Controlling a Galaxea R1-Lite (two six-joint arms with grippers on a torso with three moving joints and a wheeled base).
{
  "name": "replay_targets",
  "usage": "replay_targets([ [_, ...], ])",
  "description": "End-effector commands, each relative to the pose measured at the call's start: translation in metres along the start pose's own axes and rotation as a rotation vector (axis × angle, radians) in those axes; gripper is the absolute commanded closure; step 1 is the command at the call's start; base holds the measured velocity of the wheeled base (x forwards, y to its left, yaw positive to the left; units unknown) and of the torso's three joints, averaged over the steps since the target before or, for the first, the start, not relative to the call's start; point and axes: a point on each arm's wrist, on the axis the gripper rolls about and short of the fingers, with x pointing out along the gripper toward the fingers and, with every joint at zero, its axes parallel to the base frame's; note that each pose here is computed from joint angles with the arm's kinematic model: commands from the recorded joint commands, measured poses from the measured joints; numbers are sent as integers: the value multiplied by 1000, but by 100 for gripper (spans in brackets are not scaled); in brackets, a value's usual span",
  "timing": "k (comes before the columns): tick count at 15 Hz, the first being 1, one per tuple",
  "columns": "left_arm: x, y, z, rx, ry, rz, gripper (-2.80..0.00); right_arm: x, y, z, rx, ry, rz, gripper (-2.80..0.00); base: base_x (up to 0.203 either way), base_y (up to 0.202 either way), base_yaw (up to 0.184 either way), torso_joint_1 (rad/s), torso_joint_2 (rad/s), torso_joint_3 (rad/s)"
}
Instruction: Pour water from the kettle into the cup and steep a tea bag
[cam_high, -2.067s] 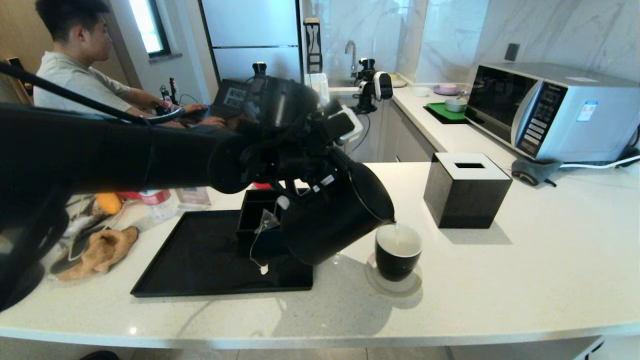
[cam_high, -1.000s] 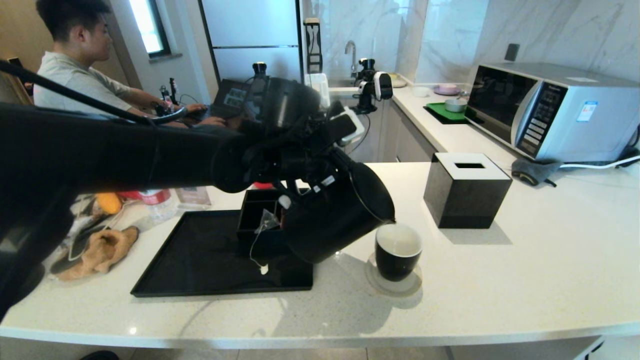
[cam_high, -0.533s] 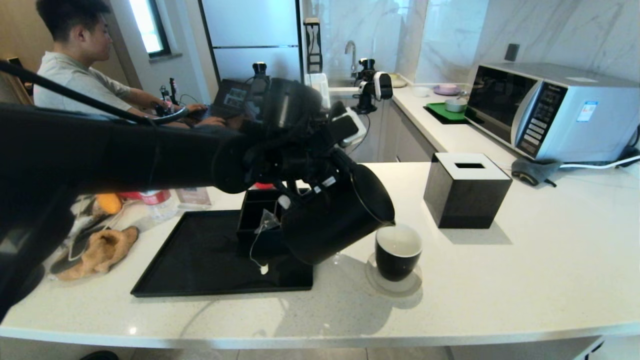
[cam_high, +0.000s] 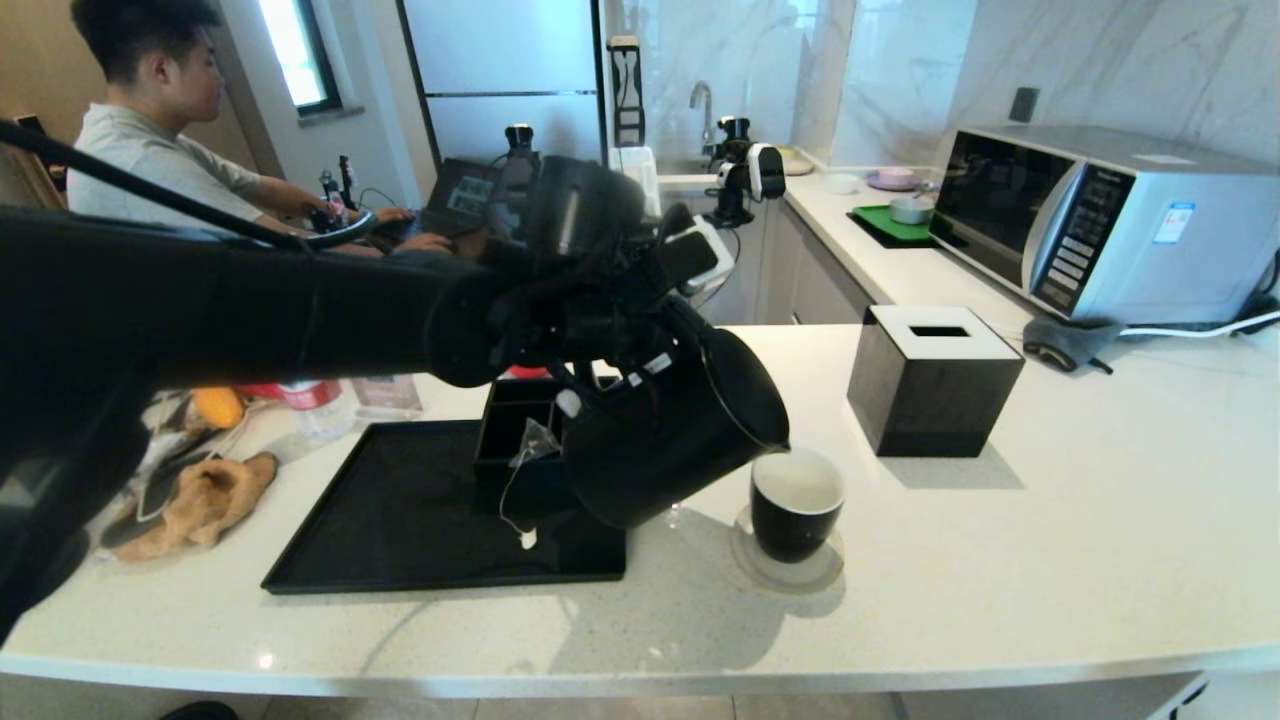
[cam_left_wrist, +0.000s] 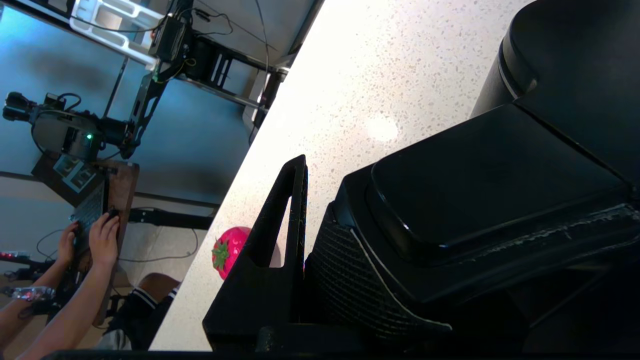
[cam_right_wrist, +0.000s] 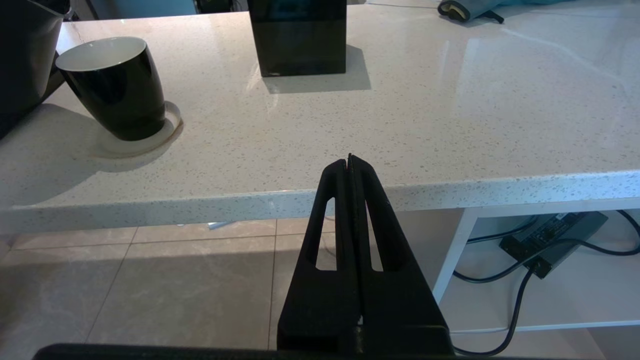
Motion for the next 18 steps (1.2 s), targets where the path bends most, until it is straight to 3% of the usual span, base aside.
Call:
replay_targets([
  [1,0,0,0,4,1,1,0,0,0,0,0,0,-2,0,0,0,0,0,0,0],
  [18,1,-3,1,7,0,-5,0,0,0,0,0,0,-1,0,0,0,0,0,0,0],
])
